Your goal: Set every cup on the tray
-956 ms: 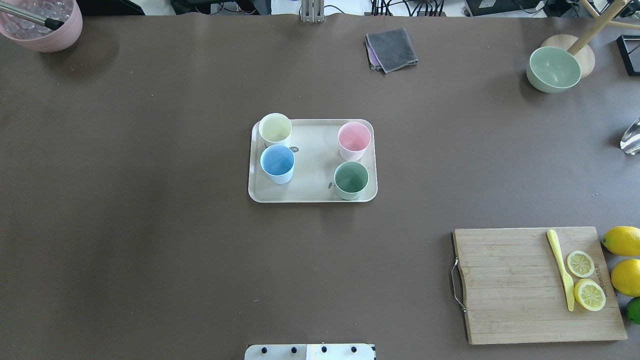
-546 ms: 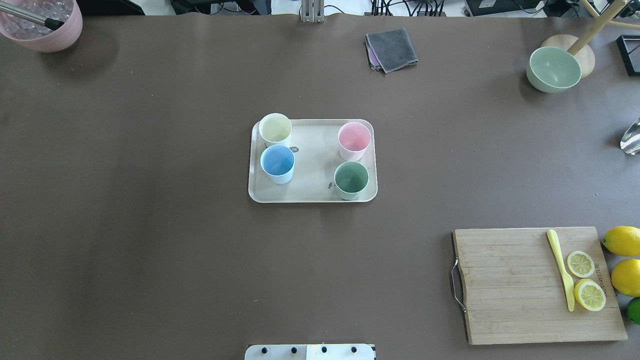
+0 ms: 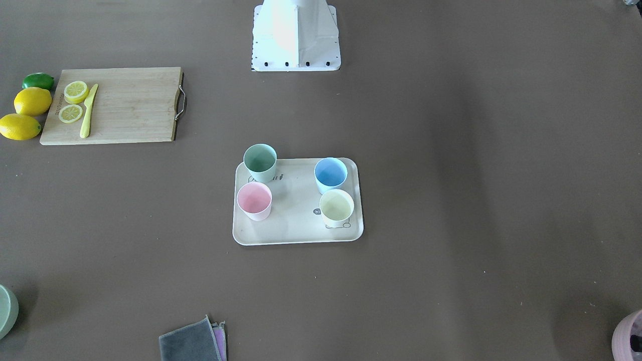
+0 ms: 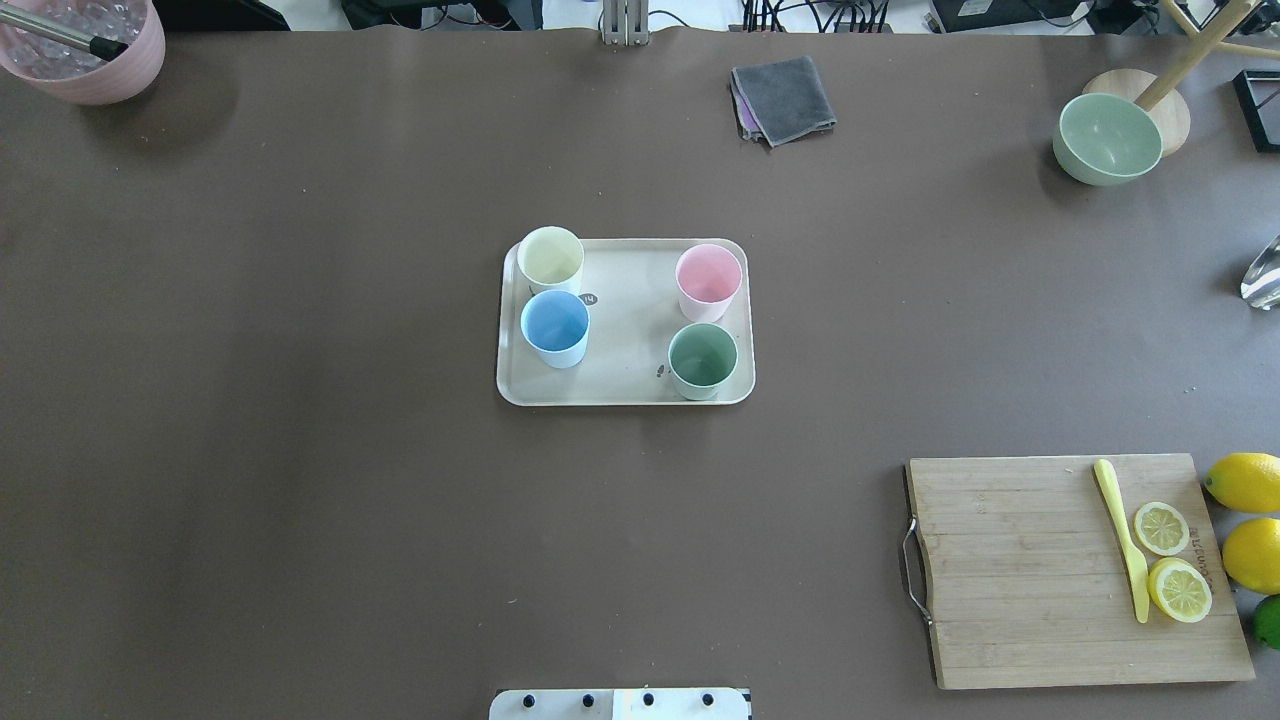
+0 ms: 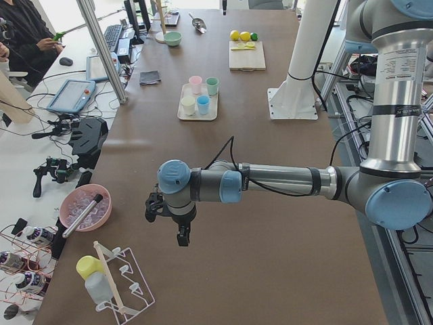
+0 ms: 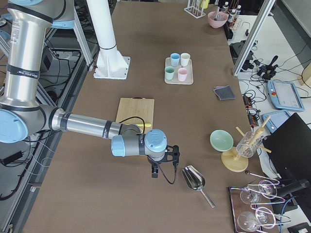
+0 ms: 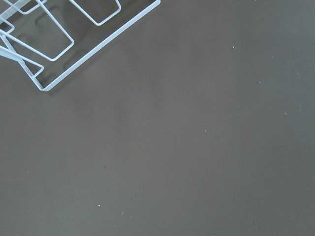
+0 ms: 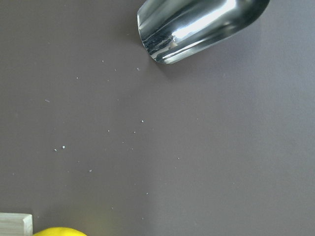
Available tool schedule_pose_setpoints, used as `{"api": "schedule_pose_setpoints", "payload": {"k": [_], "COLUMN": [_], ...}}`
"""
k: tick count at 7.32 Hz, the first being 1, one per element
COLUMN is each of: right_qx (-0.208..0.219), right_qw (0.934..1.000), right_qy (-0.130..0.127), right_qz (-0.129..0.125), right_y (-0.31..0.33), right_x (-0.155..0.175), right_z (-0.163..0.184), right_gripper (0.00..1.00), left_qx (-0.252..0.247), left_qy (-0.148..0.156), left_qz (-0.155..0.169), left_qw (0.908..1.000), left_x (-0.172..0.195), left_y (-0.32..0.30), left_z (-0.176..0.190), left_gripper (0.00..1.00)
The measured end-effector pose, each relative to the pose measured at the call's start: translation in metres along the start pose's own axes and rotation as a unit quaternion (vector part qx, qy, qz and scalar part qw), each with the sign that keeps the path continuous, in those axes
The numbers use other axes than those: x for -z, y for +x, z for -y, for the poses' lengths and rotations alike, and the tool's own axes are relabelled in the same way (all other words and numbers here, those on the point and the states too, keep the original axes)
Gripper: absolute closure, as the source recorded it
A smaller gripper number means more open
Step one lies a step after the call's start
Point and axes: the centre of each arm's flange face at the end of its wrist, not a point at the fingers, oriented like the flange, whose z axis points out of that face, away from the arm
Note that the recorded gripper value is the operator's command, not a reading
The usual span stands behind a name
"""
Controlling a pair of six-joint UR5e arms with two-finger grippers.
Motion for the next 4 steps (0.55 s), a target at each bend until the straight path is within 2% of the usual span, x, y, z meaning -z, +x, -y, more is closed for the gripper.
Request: {"api": "schedule_pose_setpoints", "payload": {"k": [2, 4], "right_qx": [0.004, 0.001], "right_qw": [1.0, 0.9994], "right_qy": [-0.006, -0.028], "right_qz": [-0.006, -0.021], "right_y": [-0.004, -0.027], "right_x": [-0.003, 0.004], "right_z": [0.001, 0.007], "right_gripper": [0.0, 0.0], "left_qx": [0.0, -0.002], "left_qy": [0.0, 0.002], "left_qz": [0.001, 0.001], "left_qw": [1.0, 1.0], "left_x": [0.0, 0.002], "left_y": [0.0, 0.003], "left_z": [-0.001, 0.002], "left_gripper": [0.02, 0.02]}}
